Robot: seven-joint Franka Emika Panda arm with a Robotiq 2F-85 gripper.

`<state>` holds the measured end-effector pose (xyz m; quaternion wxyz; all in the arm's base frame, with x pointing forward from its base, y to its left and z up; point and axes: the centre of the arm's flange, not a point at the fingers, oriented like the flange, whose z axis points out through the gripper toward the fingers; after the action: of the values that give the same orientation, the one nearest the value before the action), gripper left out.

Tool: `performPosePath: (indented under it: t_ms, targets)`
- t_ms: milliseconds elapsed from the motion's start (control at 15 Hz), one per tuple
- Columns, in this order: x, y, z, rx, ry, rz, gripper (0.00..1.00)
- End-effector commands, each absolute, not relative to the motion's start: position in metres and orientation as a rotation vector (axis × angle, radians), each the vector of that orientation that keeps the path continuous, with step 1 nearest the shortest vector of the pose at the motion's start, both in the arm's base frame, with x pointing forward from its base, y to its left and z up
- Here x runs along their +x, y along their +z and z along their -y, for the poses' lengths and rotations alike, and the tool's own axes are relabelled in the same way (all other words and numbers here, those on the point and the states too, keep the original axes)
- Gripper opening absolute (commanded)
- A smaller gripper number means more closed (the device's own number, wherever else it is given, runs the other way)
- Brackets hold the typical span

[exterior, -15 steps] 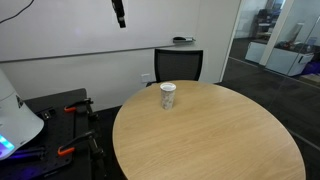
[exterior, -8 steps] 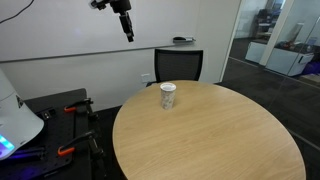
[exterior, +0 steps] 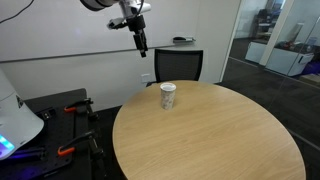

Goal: Remove the marker from the cup and put it on the table

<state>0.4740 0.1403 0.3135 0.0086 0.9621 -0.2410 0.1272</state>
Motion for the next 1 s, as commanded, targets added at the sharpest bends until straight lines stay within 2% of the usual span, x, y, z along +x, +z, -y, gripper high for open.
performPosePath:
  t_ms: [0,933]
  targets:
    - [0.480,0.306,-0.138,3.011,0.392,0.768,1.00]
    - [0.524,0.262,-0.126,2.998,0.367,0.814,1.00]
